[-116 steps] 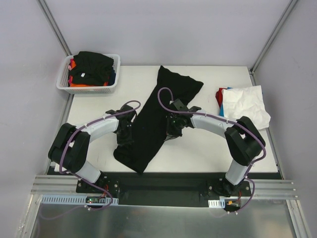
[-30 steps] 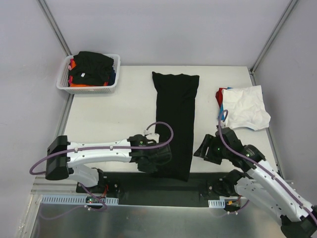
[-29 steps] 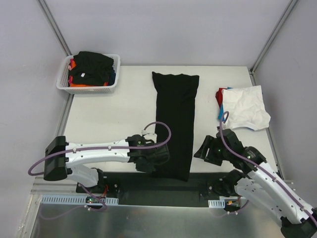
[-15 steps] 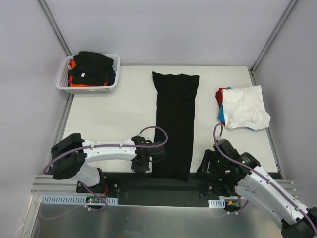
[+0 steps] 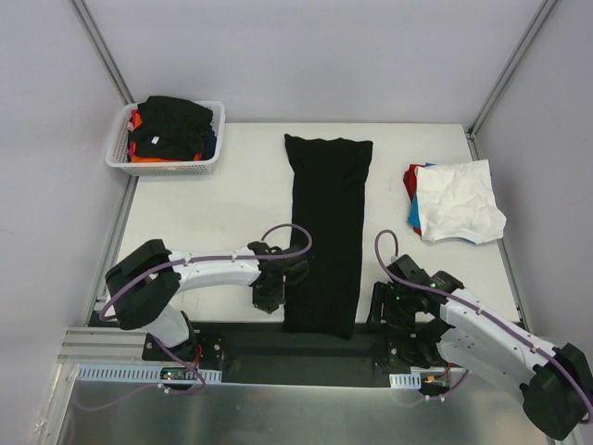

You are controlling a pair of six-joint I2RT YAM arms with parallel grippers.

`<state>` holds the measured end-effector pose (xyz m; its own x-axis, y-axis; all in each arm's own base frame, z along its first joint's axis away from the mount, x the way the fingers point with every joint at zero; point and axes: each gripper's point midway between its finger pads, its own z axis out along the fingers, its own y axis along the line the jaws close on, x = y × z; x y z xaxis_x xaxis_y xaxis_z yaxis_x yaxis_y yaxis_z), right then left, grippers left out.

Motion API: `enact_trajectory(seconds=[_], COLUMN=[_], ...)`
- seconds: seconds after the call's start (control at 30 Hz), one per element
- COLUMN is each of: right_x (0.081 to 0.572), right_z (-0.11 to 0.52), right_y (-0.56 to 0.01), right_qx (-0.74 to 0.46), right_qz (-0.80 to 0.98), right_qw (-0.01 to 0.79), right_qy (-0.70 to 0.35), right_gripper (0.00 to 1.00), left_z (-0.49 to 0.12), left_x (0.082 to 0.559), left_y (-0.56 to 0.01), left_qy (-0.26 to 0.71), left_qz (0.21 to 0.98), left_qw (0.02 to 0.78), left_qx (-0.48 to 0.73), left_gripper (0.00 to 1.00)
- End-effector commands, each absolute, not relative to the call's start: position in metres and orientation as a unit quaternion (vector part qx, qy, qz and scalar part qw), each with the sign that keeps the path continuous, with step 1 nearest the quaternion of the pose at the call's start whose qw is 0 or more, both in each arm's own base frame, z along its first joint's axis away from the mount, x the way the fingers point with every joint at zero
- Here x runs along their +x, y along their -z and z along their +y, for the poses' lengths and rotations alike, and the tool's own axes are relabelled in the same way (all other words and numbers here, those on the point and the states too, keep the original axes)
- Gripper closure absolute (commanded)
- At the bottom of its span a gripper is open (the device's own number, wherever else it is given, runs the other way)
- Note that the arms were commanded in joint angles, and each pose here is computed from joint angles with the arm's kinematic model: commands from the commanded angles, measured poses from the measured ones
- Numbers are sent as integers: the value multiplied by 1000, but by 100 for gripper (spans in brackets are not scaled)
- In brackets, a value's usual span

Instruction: Fold and stack the t-shirts

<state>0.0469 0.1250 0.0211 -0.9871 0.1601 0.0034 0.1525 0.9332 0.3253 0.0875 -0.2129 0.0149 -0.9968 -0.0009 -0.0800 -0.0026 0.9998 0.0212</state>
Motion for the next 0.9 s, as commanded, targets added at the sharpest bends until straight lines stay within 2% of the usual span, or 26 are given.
enact_trajectory(seconds=[0.0,0.07,0.1,0.13,0.23,0.27,0.33,0.37,0.47,0.57,0.63,0.87], right_x=[54,57,58,61,64,65,67,67,70,72,73,81], right_z=[123,124,127,130,137,139,143,144,155,166,173,182], right_y=[-21,-20,-20,-20,-19,-20,-19,-19,-18,-18,-16,-15], right_qx=[62,63,62,60,53,51,40,37,28,22,22,10], right_qz=[988,989,989,988,988,989,991,991,991,991,991,993], right_qw=[18,14,12,15,12,12,11,9,6,10,13,26], right_qy=[-139,-133,-137,-140,-141,-139,-131,-129,-130,-130,-133,-117], right_gripper=[35,35,35,35,36,36,36,36,36,36,36,37], left_z=[-229,-237,-238,-240,-238,-236,-233,-231,-225,-220,-221,-260], left_x=[103,103,104,103,100,98,93,91,86,77,74,72], left_y=[-28,-35,-39,-42,-49,-50,-58,-60,-65,-57,-51,-47], left_qy=[64,93,98,106,115,118,127,131,139,133,133,181], left_qz=[996,994,994,993,992,992,991,990,989,990,991,983], left_qw=[46,41,42,39,41,38,38,37,40,22,10,-14], left_qx=[-29,-30,-24,-20,-19,-20,-24,-26,-29,-31,-27,9], left_gripper=[100,95,89,78,63,51,44,34,24,24,27,32])
